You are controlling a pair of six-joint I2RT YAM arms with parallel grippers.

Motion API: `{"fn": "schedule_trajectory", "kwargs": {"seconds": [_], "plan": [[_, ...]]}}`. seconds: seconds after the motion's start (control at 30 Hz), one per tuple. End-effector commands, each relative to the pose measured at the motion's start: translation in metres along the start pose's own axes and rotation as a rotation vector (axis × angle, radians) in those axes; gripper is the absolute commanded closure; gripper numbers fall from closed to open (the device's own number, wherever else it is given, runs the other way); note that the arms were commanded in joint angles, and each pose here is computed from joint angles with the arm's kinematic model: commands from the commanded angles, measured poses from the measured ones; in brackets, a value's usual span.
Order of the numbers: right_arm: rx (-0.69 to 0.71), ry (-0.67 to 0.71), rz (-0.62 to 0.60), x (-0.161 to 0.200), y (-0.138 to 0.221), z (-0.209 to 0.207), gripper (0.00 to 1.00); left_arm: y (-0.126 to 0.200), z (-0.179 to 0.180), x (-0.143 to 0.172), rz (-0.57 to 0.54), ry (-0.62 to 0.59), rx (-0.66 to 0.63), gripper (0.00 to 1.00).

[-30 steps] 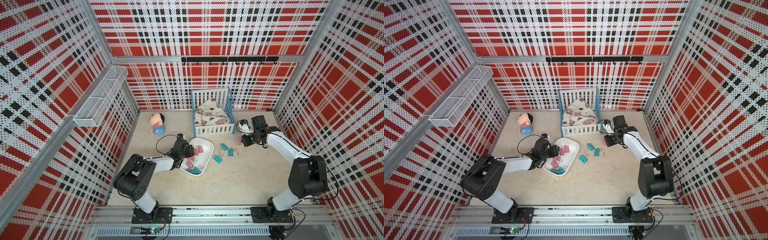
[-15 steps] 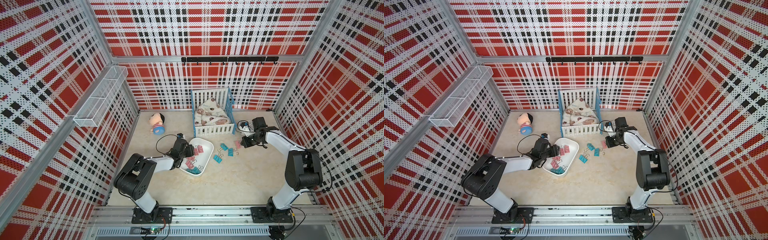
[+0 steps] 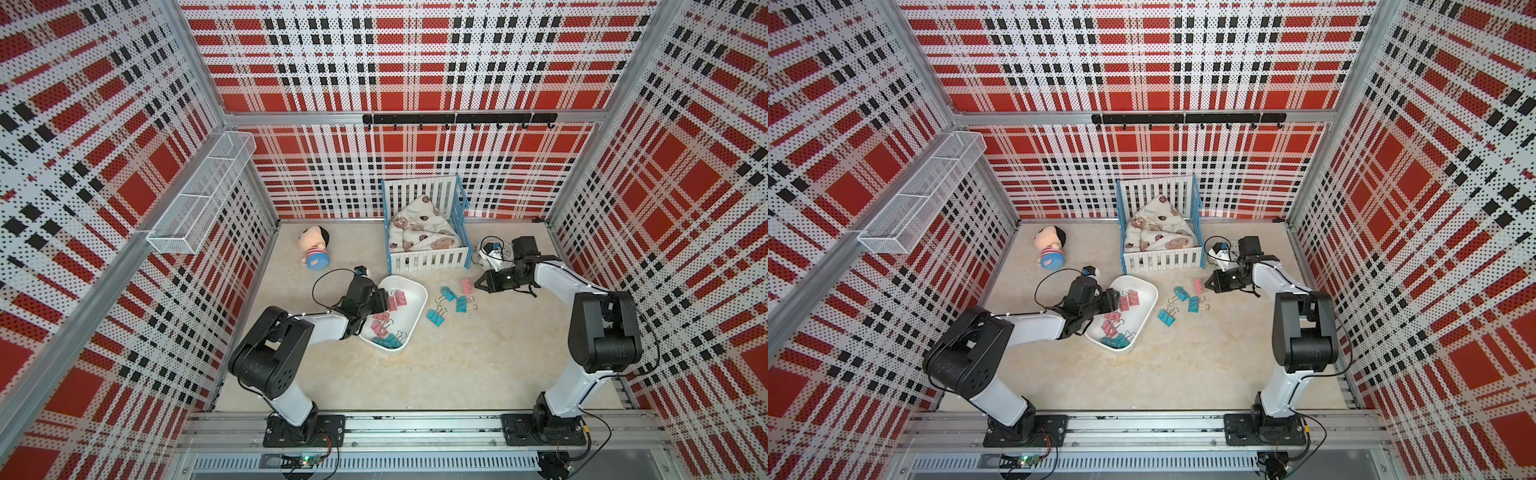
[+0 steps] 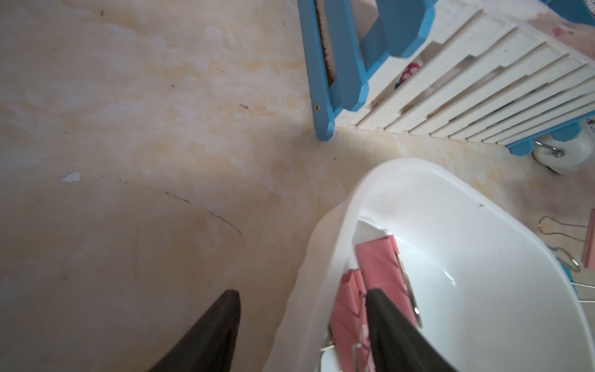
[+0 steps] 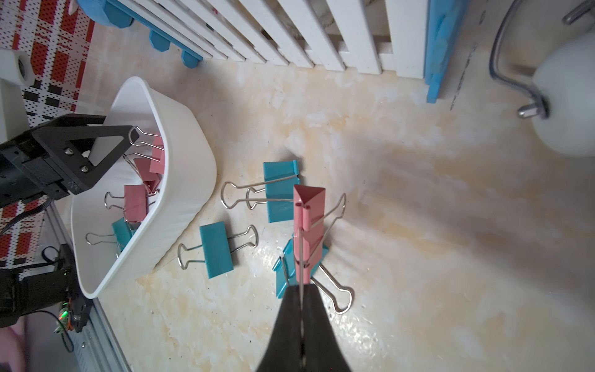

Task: Take out the binder clips from the storage box
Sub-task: Place the binder clip at the center of the board.

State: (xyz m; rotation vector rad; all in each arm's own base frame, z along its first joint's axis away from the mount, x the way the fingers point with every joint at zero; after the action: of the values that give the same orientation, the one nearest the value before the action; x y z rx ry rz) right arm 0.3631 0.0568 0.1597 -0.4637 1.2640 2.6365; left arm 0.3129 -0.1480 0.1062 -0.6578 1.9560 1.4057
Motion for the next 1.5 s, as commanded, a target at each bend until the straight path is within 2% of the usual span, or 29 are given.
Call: {"fn": "schedule_trajectory", "kwargs": {"seconds": [0.0, 0.3, 0.7, 1.07, 1.47], "plan": [[-0.063, -0.076, -0.007, 0.002, 0.0, -0.017, 0.93, -0.005, 0.005, 0.017, 0.078, -0.002, -0.012, 0.32], [0.012, -0.16, 0.016, 0.007, -0.002, -0.042, 0.93, -0.005, 0.005, 0.019, 0.08, -0.001, -0.012, 0.32], [0.212, -0.201, 0.043, 0.009, 0.0, -0.059, 0.92, -0.005, 0.006, 0.02, 0.083, -0.002, -0.012, 0.32], [0.335, -0.174, 0.042, 0.002, 0.006, -0.056, 0.85, -0.005, 0.006, 0.022, 0.085, -0.001, -0.008, 0.32], [0.348, -0.11, 0.059, -0.016, -0.011, -0.032, 0.79, -0.003, 0.006, 0.024, 0.083, 0.003, -0.004, 0.33]]}}
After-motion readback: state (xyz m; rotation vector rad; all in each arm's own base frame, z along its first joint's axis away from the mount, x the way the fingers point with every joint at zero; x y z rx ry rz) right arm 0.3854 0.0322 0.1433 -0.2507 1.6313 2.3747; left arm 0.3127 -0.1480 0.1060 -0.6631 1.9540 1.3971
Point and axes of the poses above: each gripper's point midway between its finger pads, its own y axis back along the fingers, its own z axis along the line the jaws close on, x = y × z, the point moved 9 cm from there along y, back along the fingers, and after that the axes turned 13 degrees about -y, right-handed, at the moved point
